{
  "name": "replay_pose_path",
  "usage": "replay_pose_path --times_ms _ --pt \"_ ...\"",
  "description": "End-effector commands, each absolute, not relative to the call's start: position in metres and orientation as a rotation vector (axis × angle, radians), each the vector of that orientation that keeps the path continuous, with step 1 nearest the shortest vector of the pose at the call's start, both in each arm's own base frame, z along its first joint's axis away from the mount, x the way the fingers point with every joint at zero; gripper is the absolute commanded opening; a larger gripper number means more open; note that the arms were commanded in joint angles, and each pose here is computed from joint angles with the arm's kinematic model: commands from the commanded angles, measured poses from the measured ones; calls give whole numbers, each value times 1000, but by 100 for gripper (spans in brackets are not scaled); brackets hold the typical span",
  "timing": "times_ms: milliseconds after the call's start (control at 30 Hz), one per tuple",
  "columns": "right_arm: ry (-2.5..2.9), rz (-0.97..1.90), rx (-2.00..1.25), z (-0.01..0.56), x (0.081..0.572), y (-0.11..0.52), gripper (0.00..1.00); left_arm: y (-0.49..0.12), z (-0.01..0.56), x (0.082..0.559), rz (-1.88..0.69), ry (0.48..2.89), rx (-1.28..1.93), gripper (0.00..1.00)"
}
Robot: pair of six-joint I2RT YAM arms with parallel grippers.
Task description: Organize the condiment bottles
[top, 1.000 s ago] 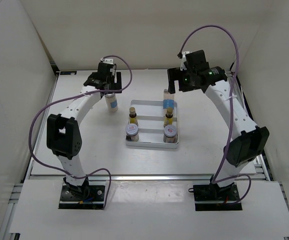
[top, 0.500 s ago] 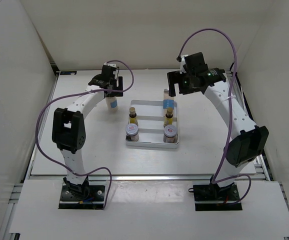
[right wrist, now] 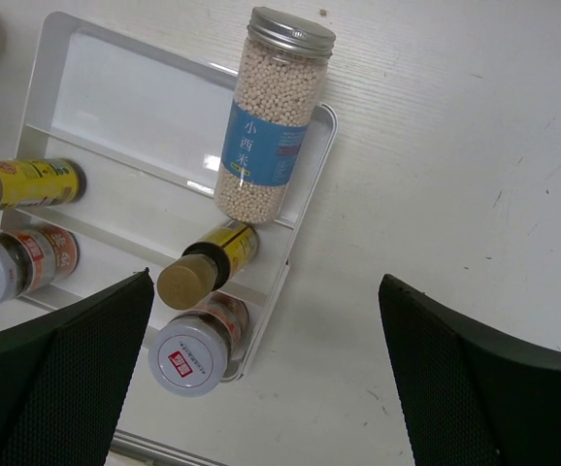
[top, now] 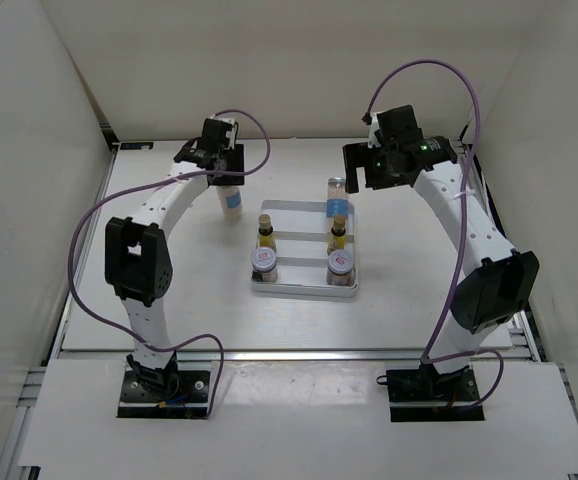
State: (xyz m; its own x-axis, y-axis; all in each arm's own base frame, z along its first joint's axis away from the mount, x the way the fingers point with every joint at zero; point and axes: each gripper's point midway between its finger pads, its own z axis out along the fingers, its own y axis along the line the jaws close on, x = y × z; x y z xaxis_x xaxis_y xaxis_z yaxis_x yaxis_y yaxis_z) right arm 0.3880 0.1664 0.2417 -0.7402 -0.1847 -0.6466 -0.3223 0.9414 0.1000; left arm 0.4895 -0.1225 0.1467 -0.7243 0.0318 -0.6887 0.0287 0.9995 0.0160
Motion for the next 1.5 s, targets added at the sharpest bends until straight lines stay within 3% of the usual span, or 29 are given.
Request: replay_pose_path --times_ms 0,233,633,900,1100,1300,1333,1467 --pt "2409 271 -340 243 394 163 100 -156 267 492 -167 2127 107 38" --pt "2440 311 -330 234 397 170 100 -201 284 488 -386 2110 213 37" --pt "2482 348 -303 216 430 171 100 -249 220 483 -450 2233 343 38" --pt "2489 393 -299 208 454 178 100 -258 182 477 -400 2298 401 52" --pt "2533 397 -291 184 468 179 100 -258 164 478 -357 2337 400 69" --pt "2555 421 -314 168 481 187 100 -257 157 477 -321 2352 398 87" --pt "2561 416 -328 164 482 187 100 -257 157 477 -321 2352 398 100" --pt "2571 411 -339 155 488 188 100 -253 168 478 -299 2341 385 100"
